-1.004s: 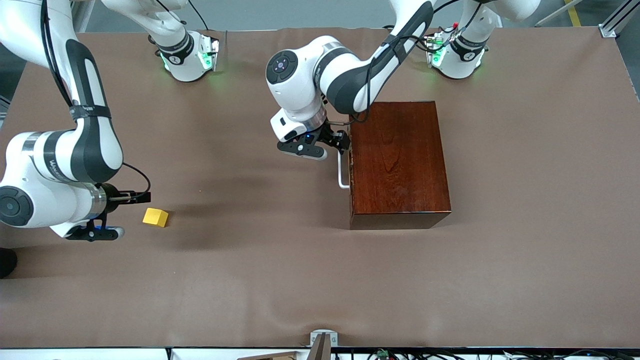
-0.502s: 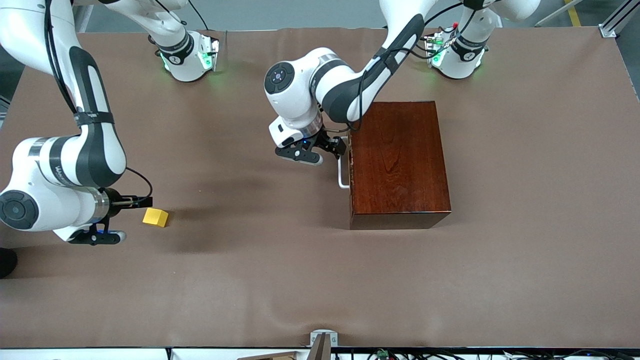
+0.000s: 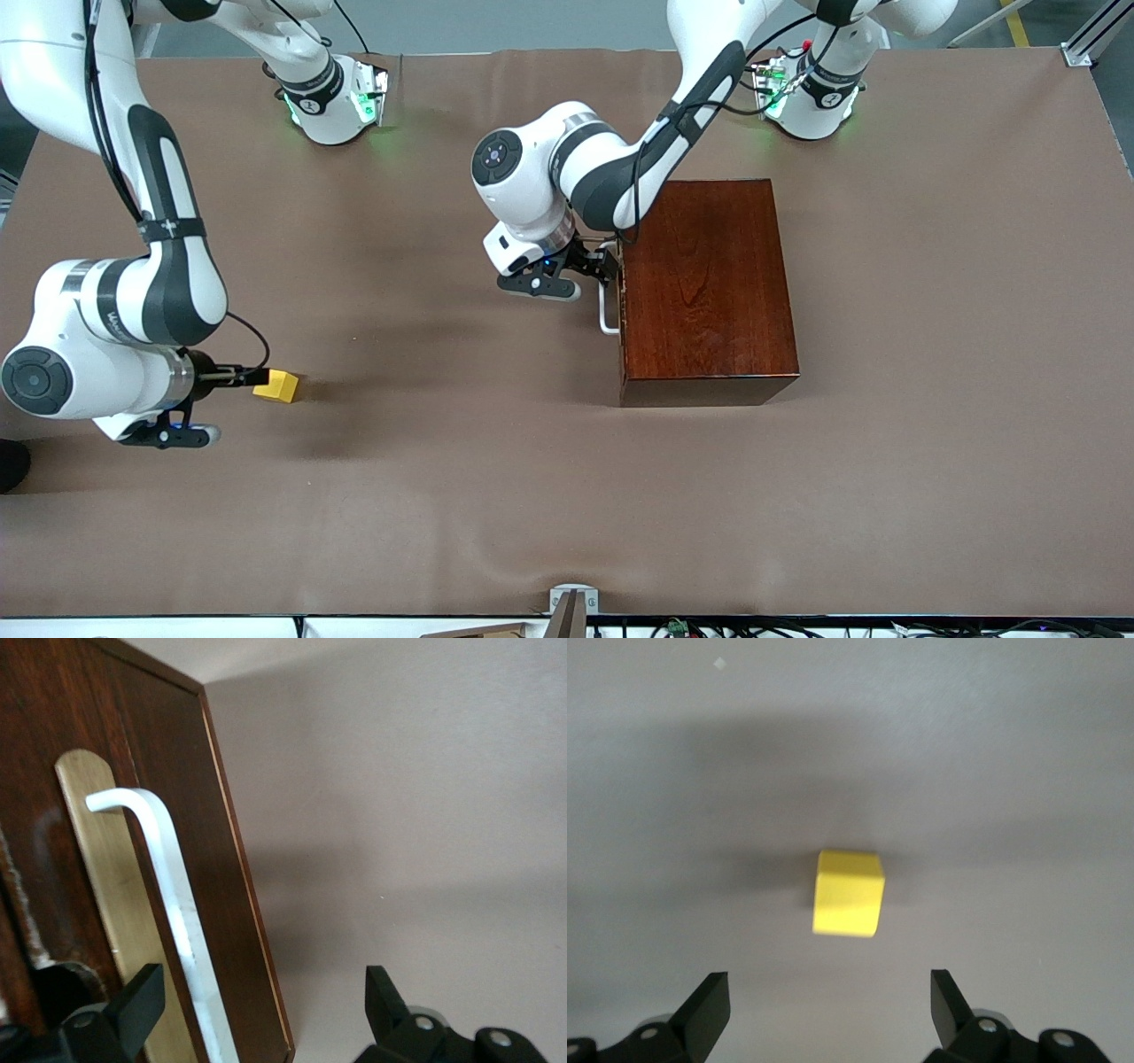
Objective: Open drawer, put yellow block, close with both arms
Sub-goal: 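Pull the drawer open with the left gripper while the right gripper grasps the cube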
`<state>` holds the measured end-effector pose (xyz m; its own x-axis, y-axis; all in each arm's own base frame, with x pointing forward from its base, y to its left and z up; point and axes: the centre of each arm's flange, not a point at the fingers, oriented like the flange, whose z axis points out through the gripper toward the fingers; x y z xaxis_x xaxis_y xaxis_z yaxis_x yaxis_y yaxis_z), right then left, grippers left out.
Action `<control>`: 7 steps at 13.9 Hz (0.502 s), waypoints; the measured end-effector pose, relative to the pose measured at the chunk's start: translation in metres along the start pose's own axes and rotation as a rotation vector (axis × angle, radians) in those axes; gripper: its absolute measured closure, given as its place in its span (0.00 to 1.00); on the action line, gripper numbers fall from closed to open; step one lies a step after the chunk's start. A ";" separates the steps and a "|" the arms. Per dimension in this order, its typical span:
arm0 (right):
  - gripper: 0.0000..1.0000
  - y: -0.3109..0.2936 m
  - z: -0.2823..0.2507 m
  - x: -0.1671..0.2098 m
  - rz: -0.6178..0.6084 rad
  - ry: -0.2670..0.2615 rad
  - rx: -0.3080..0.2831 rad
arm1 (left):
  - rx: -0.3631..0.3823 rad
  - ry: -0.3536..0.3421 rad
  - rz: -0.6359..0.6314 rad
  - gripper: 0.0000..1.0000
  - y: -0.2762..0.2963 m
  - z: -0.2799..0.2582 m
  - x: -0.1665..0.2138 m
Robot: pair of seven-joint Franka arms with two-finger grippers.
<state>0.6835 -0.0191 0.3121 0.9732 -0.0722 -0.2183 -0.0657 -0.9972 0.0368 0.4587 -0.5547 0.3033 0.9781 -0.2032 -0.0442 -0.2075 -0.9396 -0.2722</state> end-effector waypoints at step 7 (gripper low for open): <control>0.00 -0.005 0.075 0.013 0.160 0.121 0.024 | -0.001 0.008 -0.043 0.00 0.002 0.011 0.004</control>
<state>0.6796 -0.0170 0.2363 0.9691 -0.2285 -0.0925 -0.2258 -0.9734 0.0384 0.4625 -0.5547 0.2921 0.9860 -0.1649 -0.0246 -0.1653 -0.9478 -0.2728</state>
